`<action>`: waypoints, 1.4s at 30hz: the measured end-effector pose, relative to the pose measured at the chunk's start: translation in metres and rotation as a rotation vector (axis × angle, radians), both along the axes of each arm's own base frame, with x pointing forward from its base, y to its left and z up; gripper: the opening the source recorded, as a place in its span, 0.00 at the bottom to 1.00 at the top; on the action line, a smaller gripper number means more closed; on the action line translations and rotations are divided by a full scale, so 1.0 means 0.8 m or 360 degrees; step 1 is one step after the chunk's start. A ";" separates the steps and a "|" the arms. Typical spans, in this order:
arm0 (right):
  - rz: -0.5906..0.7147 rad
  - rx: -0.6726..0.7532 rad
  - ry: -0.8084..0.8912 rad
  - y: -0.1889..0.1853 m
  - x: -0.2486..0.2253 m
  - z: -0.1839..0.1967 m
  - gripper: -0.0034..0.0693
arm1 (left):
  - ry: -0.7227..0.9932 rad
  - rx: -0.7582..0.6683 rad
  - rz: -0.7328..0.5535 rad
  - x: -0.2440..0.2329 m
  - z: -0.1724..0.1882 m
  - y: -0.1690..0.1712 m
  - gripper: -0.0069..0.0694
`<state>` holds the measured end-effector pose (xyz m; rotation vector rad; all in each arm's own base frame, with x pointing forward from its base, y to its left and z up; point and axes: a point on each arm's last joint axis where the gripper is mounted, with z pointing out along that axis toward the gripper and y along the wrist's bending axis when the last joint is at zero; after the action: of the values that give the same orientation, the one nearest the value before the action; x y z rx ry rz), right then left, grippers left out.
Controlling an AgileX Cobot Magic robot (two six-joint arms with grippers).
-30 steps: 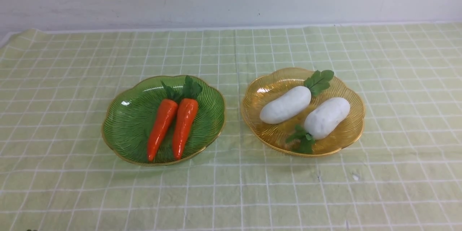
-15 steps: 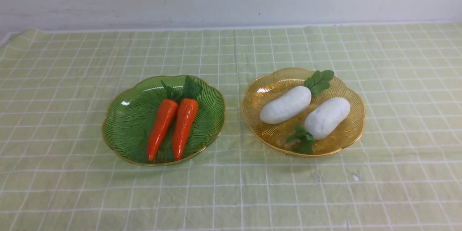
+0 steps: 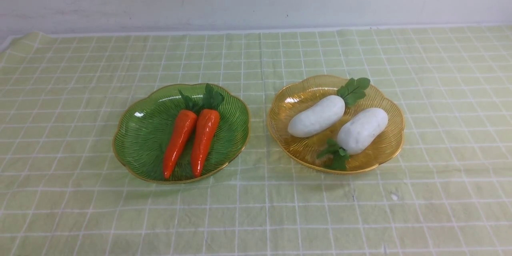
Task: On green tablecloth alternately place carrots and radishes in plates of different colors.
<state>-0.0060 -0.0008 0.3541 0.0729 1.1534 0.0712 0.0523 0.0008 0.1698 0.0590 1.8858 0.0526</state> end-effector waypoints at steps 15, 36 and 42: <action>-0.0198 -0.0234 0.0372 -0.005 0.045 -0.082 0.03 | 0.0000 0.0001 0.0000 0.000 0.000 0.000 0.08; -0.0109 -0.0173 0.0978 -0.006 0.076 -0.216 0.03 | 0.0000 0.0001 0.0000 0.000 0.000 0.000 0.08; -0.0108 -0.0169 0.0984 -0.006 0.075 -0.216 0.03 | 0.0000 0.0001 0.0000 0.000 0.000 0.000 0.08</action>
<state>0.0543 -0.0055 0.1810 0.0398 1.7689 -0.0796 0.0523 0.0008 0.1698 0.0595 1.8858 0.0535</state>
